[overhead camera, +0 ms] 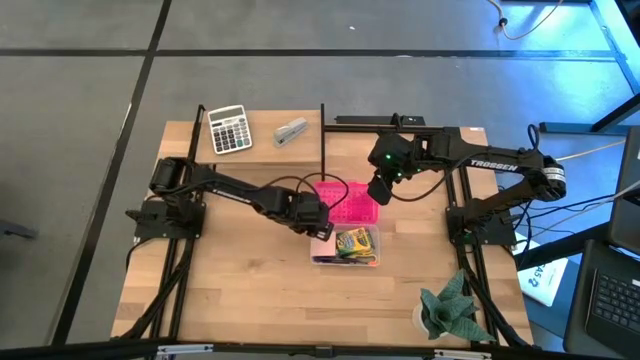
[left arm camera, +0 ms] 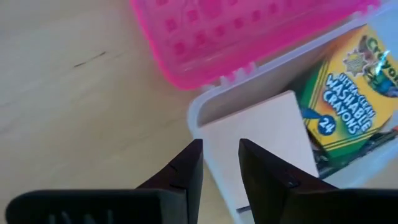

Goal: Pack school essentials
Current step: Close the pink supply box

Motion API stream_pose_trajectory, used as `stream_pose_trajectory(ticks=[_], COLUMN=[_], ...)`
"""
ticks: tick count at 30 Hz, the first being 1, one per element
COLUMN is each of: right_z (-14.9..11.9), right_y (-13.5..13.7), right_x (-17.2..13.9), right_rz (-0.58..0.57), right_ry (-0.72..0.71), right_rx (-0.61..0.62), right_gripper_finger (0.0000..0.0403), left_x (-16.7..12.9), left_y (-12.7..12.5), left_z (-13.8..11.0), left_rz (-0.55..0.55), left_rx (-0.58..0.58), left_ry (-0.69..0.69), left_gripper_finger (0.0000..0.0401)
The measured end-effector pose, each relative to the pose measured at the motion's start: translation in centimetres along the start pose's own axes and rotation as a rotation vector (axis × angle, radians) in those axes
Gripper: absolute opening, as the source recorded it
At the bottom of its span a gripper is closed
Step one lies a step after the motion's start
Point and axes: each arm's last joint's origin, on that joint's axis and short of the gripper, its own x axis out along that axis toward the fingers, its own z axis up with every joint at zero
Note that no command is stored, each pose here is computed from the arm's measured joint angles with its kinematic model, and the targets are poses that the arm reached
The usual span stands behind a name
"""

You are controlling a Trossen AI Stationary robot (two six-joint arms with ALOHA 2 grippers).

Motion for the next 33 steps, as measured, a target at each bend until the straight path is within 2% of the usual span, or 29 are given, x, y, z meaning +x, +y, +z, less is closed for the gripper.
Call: stream_pose_trajectory(ticks=[7,21,33], right_z=[0.0,0.0,-0.3], right_y=[0.0,0.0,-0.1], right_x=[0.0,0.0,0.0], right_rz=[0.000,-0.001,-0.013], right_ry=[0.000,0.003,0.026], right_rx=[0.001,-0.002,-0.073], right_gripper_finger=[0.0209,0.0209,0.0209], left_x=[0.1,0.6,1.7], left_y=[0.3,0.0,-0.1], left_z=[-0.9,-1.1,-1.4], left_rz=[0.053,0.049,0.066], left_rx=[0.026,0.035,0.048], left_ry=[0.006,-0.039,-0.075], left_gripper_finger=[0.0097,0.0097,0.0097])
